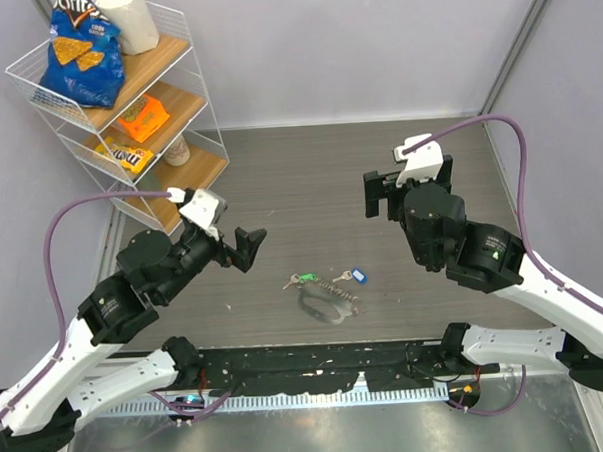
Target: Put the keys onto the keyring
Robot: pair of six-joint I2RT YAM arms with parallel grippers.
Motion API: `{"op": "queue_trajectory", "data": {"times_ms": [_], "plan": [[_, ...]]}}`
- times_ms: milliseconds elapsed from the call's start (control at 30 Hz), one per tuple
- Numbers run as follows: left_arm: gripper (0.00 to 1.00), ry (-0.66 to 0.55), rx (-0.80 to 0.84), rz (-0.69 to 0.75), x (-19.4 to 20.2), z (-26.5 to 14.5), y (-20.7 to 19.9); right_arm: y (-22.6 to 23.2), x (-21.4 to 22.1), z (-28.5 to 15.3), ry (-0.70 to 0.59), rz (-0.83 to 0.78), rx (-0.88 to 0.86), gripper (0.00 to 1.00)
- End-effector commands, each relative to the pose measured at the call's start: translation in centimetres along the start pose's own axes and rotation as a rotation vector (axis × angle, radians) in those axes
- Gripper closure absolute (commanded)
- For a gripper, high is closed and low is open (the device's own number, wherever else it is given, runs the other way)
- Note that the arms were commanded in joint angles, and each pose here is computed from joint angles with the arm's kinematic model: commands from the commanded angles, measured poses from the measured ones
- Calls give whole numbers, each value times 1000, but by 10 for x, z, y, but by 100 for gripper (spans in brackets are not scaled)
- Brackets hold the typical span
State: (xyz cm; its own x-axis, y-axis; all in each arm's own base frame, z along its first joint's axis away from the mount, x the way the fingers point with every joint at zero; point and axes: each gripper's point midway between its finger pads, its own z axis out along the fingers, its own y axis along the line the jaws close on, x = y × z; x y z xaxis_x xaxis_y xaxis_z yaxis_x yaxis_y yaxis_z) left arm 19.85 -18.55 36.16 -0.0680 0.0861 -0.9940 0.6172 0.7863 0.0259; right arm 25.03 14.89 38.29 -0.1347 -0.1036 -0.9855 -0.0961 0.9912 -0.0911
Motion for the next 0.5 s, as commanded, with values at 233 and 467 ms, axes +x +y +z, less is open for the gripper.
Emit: {"op": "queue_trajectory", "data": {"times_ms": [233,467], "plan": [[0,101,76,-52,40,15,-21,30,39,-3,103,-29,-156,5],[1,282,146,-143,114,33,-48,45,122,-7,281,-17,-195,3]]}}
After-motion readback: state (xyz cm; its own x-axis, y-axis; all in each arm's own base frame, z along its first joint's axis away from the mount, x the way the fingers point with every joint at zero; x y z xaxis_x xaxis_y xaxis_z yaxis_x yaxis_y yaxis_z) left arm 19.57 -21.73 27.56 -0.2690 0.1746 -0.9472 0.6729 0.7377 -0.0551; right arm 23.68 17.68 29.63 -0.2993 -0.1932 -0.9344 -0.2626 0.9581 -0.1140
